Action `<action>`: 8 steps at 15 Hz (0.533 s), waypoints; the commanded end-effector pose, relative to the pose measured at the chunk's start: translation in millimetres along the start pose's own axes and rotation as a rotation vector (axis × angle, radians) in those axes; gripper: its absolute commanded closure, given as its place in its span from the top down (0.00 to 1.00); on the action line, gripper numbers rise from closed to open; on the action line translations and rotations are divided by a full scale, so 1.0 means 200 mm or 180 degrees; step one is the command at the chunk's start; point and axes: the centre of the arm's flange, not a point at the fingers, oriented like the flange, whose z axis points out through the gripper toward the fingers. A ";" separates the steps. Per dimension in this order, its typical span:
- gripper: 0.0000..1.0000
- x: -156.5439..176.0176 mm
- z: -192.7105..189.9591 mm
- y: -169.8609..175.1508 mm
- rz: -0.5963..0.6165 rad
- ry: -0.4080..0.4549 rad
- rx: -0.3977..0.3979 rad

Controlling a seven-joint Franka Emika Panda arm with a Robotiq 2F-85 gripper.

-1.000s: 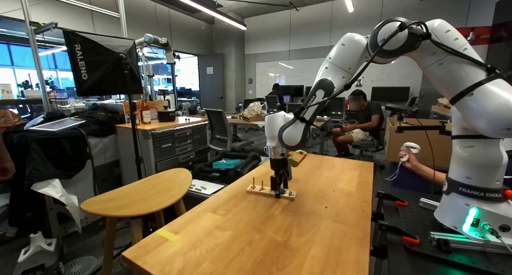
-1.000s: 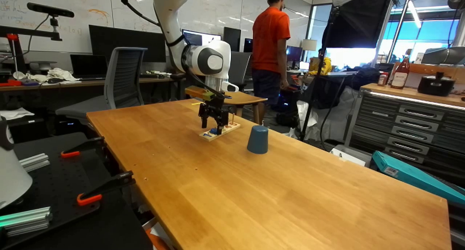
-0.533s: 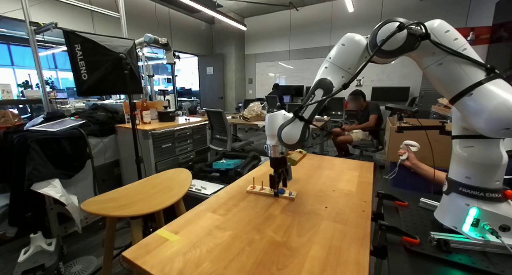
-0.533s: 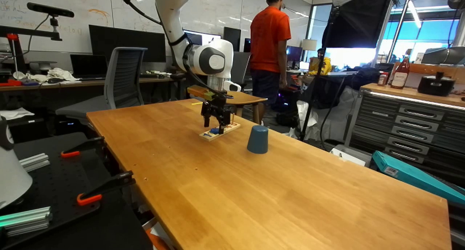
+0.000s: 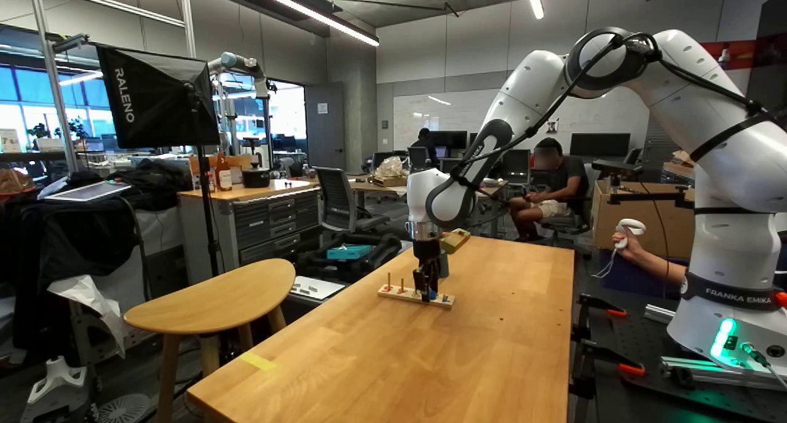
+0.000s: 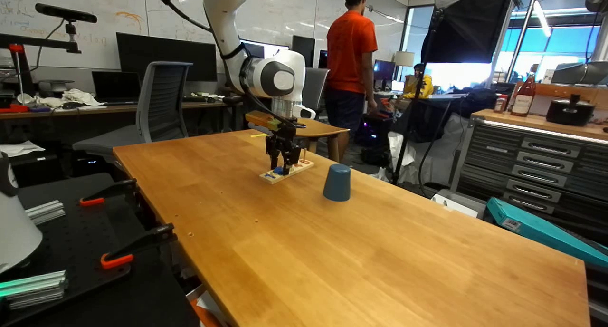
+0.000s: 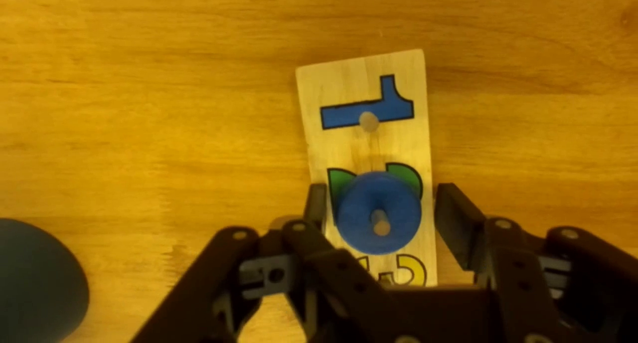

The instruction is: Remove the blue ring from the wooden stand

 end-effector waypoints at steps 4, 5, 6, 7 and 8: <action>0.18 0.04 0.00 -0.01 -0.0041 0.0052 0.0056; 0.18 0.04 0.00 -0.02 -0.0047 0.0048 0.0060; 0.18 0.04 0.00 -0.02 -0.0054 0.0047 0.0064; 0.18 0.04 0.00 -0.02 -0.0057 0.0048 0.0067; 0.18 0.03 0.00 -0.03 -0.0062 0.0041 0.0087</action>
